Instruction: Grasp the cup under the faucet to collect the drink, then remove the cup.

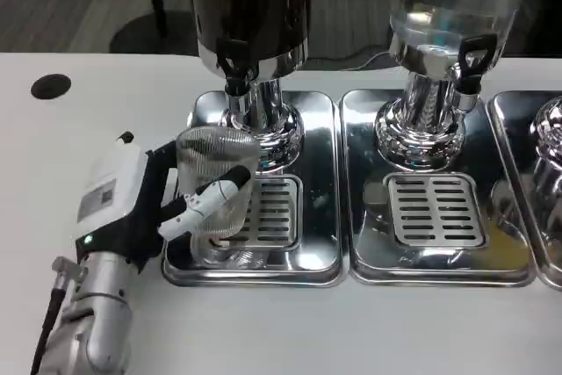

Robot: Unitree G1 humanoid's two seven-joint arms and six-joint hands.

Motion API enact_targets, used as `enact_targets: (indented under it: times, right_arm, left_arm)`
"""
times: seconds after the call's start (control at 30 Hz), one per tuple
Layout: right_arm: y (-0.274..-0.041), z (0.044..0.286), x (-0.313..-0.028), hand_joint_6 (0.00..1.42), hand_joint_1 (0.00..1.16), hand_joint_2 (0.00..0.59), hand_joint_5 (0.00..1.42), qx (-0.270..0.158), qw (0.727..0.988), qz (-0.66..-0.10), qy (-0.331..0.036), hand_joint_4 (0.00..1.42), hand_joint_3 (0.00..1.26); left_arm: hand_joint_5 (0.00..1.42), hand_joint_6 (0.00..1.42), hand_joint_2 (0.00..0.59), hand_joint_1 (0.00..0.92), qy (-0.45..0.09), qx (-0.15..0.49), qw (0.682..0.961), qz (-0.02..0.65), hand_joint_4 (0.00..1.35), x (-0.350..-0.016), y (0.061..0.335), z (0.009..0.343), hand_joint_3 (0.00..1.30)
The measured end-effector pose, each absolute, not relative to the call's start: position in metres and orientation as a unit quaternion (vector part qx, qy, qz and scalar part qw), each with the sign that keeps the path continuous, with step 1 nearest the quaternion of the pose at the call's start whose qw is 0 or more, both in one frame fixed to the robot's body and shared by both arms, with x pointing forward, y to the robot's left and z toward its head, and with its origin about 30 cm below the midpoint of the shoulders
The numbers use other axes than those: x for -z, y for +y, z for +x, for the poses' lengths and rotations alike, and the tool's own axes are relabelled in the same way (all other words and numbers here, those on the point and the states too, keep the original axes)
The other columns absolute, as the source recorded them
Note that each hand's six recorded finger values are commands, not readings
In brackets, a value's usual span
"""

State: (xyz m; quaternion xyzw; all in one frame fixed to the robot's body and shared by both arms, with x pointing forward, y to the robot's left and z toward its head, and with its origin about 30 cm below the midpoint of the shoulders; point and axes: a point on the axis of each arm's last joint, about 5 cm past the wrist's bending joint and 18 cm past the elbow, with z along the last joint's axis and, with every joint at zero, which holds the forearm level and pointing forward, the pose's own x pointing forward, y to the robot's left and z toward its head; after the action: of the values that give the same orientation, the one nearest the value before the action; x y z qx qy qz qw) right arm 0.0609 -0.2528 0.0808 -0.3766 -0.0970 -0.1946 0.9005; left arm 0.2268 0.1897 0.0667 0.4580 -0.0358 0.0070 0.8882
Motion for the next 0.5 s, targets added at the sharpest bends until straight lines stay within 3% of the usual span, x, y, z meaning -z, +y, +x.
enact_targets:
  times: [0.5]
  right_arm:
    - [-0.2533, 0.0592, -0.0797, 0.18, 0.72, 0.569, 0.25, 0.195, 0.902, -0.373, -0.097, 0.32, 0.40]
  left_arm:
    - [0.34, 0.00, 0.312, 0.000, -0.027, -0.009, 0.889, 0.457, 0.44, -0.0648, 0.1902, 0.2263, 0.43]
